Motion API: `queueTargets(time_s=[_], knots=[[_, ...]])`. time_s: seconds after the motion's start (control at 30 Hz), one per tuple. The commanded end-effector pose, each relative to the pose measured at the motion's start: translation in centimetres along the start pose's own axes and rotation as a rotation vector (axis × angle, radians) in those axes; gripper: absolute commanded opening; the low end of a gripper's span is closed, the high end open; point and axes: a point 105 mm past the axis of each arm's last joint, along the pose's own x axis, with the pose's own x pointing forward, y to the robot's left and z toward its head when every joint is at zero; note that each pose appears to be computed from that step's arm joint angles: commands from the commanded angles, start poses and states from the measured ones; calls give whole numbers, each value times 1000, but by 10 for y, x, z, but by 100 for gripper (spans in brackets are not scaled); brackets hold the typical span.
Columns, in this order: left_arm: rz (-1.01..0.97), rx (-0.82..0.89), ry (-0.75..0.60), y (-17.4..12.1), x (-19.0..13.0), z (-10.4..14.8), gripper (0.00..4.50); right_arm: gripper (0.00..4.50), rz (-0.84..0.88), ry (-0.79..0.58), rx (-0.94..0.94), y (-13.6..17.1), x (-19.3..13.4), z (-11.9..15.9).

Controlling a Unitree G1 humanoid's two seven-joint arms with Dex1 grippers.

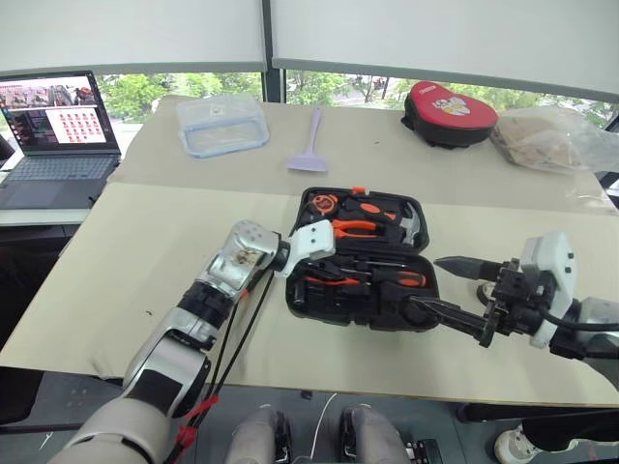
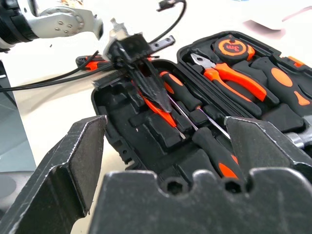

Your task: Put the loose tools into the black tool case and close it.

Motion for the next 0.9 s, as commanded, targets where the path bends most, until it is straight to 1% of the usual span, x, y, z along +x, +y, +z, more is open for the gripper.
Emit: queueTargets(time_s=[0.03,0.07,0.13,0.2,0.23,0.3,0.33,0.37,0.4,0.47,0.63,0.73,0.8,0.9], knots=[[29,-8,-159,0,-47,44,53,450,-143,54,-21,-23,-30,-7],[19,-13,-180,-3,-56,49,74,450,-166,70,-8,-26,-36,-11],[1,-8,-212,-13,-77,61,151,450,-220,102,25,-35,-52,-20],[-11,-4,-213,-23,-95,67,232,450,-270,145,41,-43,-68,-31],[-17,1,-203,-28,-102,68,261,450,-291,166,47,-46,-75,-35],[-22,9,-190,-36,-110,69,337,450,-310,189,50,-50,-82,-41],[-22,9,-181,-39,-113,68,366,450,-317,200,55,-53,-85,-44],[-21,7,-176,-41,-114,68,411,450,-320,206,58,-54,-87,-45],[-19,14,-173,-45,-116,67,439,450,-325,219,61,-57,-89,-49],[-27,10,-175,-53,-118,67,439,450,-325,252,60,-63,-87,-56],[-23,4,-190,-69,-113,72,439,450,-326,317,14,-86,-69,-71],[7,-26,-160,-69,-116,67,439,450,-294,298,4,-90,-59,-67],[102,-61,-86,-58,-122,51,439,450,-248,256,-8,-86,-52,-56],[320,-142,91,-35,-140,11,439,450,-131,168,-35,-68,-42,-31]])
